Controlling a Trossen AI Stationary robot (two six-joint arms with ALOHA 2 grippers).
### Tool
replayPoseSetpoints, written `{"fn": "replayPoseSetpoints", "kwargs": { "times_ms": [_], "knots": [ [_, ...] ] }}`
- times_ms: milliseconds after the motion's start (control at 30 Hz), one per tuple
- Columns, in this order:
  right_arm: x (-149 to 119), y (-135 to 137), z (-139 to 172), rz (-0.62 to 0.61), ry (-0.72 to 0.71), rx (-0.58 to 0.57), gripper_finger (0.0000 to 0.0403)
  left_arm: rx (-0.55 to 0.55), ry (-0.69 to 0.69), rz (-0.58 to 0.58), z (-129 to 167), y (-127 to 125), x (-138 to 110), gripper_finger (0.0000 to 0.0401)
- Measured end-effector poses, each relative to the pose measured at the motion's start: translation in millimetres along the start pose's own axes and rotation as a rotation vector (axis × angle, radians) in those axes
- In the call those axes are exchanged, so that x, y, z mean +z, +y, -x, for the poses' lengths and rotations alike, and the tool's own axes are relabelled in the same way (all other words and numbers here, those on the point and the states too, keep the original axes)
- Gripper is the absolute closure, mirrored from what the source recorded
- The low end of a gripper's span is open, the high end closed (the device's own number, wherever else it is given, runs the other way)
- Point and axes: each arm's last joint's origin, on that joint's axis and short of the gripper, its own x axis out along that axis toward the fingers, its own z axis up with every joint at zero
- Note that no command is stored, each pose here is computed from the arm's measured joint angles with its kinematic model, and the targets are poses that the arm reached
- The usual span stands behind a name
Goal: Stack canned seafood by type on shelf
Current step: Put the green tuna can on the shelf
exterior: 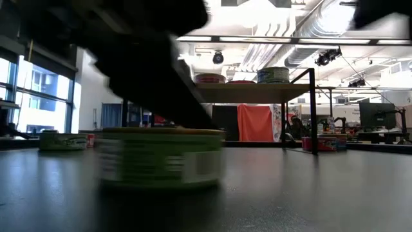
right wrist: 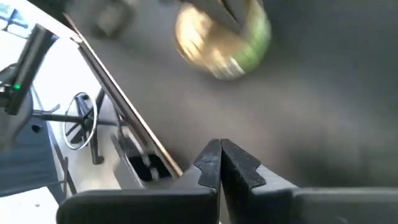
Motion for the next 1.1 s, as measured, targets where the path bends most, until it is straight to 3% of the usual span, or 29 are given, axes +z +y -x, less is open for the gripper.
{"fn": "replayPoseSetpoints", "kwargs": {
  "times_ms": [133,300,400,633,833,1100],
  "knots": [
    [30.8,7.3,-14.3,0.104,-0.029,0.063,0.0403,0.000,0.012,-0.033,1.2,6.4,22.9,0.0401],
    [63.3,12.8,-27.2,0.219,0.001,0.154,0.0403,0.022,0.120,-0.044,35.2,11.8,38.3,0.0401],
    [71.7,10.2,-31.1,0.264,0.042,0.155,0.0403,0.033,0.217,-0.060,55.1,9.7,24.0,0.0401],
    [70.6,-8.8,-33.3,0.328,0.122,-0.018,0.0403,0.061,0.112,0.033,80.3,-7.9,-18.5,0.0401],
    [59.8,-35.1,-43.0,0.294,0.231,-0.131,0.0403,0.030,0.005,0.097,71.1,-17.5,-34.0,0.0401],
    [55.3,-54.0,-57.1,0.139,0.193,-0.090,0.0403,-0.004,-0.034,0.109,53.3,-21.2,-38.7,0.0401]
  ]
}}
